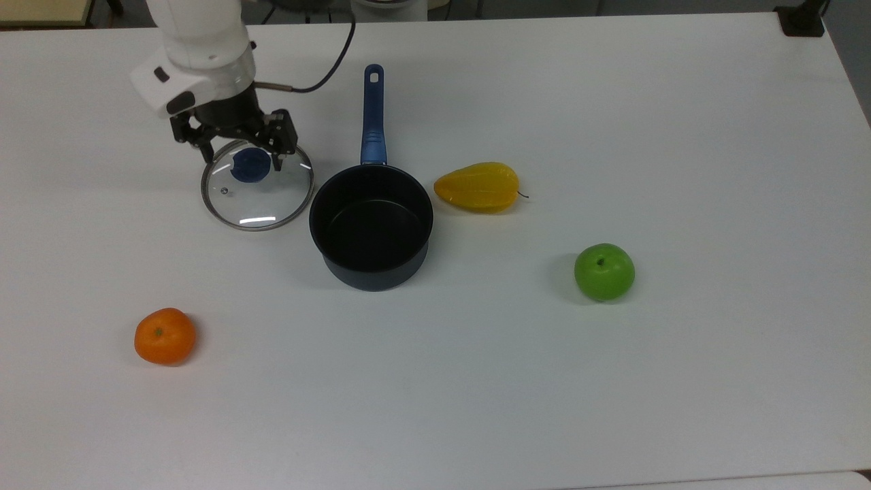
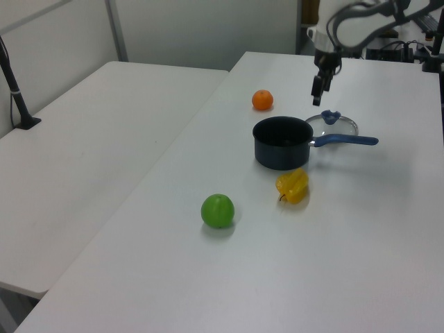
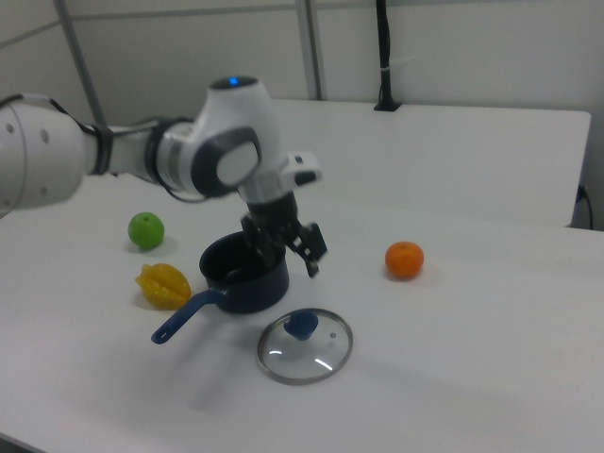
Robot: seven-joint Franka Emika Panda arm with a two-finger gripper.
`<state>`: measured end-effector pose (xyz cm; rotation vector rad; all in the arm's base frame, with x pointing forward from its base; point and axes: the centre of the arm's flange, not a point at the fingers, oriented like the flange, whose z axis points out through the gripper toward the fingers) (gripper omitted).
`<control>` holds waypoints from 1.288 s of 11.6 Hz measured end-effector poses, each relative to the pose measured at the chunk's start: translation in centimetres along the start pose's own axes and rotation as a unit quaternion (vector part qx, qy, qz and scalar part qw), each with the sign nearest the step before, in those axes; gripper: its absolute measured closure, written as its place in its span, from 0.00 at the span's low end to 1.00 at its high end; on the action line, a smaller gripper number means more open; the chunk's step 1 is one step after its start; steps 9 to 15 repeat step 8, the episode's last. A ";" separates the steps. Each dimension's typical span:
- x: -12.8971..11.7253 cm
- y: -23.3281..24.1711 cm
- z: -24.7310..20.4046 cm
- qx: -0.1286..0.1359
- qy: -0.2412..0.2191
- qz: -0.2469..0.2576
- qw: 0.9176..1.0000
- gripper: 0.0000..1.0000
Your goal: Open lid
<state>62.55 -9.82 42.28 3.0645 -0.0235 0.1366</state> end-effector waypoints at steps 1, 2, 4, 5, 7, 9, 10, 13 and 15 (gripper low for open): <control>0.5 -1.8 -3.0 0.001 -0.003 0.004 1.000 0.00; 0.5 -4.1 -6.0 -0.002 -0.005 0.000 1.000 0.00; -1.0 -8.7 -11.3 -0.014 -0.019 -0.002 1.000 0.00; -2.4 -10.4 -13.5 -0.016 -0.030 -0.003 0.999 0.00; -5.2 -12.9 -17.3 -0.018 -0.048 -0.015 0.999 0.00; -6.2 -13.7 -18.6 -0.019 -0.053 -0.021 0.998 0.00; -6.2 -13.7 -18.6 -0.019 -0.053 -0.021 0.998 0.00; -6.2 -13.7 -18.6 -0.019 -0.053 -0.021 0.998 0.00; -6.2 -13.7 -18.6 -0.019 -0.053 -0.021 0.998 0.00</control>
